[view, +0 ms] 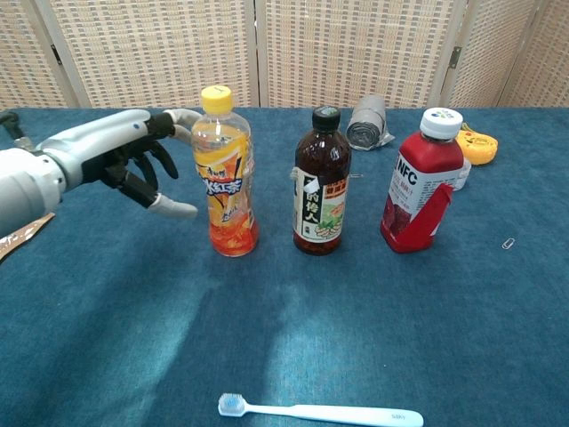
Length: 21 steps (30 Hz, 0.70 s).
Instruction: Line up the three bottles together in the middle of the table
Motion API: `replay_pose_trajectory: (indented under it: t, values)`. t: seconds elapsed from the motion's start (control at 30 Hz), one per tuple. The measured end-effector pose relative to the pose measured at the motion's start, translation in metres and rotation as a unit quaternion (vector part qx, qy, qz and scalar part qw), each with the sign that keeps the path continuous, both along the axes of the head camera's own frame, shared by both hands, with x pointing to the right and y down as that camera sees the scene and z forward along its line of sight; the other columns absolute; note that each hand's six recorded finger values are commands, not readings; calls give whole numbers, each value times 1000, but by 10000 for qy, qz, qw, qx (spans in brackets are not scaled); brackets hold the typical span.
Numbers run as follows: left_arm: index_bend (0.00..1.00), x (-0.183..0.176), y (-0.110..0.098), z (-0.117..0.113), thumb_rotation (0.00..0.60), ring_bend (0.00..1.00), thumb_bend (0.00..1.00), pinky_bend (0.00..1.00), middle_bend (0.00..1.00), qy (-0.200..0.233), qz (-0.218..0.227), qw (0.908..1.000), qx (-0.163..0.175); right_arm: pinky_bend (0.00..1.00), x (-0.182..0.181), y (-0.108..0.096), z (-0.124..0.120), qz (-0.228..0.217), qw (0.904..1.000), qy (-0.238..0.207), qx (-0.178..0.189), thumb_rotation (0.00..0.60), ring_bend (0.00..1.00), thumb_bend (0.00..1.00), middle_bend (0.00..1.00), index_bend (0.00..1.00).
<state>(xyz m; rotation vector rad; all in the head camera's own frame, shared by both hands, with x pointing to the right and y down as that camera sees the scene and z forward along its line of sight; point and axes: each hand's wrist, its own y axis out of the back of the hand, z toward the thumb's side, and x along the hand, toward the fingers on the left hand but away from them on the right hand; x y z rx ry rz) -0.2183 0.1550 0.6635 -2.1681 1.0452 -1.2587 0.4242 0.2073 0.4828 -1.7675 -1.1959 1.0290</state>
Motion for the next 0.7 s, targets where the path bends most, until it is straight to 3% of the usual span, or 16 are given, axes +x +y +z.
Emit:
replay_pose_trajectory:
  t: [0.37, 0.7]
  values:
    - [14, -64, 23, -23, 600, 278, 65, 405, 131, -744, 137, 9962, 438, 436, 12, -9, 23, 302, 9983, 299, -407, 600, 277, 0, 339, 264]
    - [184, -110, 38, -57, 600, 263, 66, 405, 131, -1234, 250, 9846, 1213, 436, 18, -19, 51, 450, 9939, 523, -862, 600, 288, 0, 355, 294]
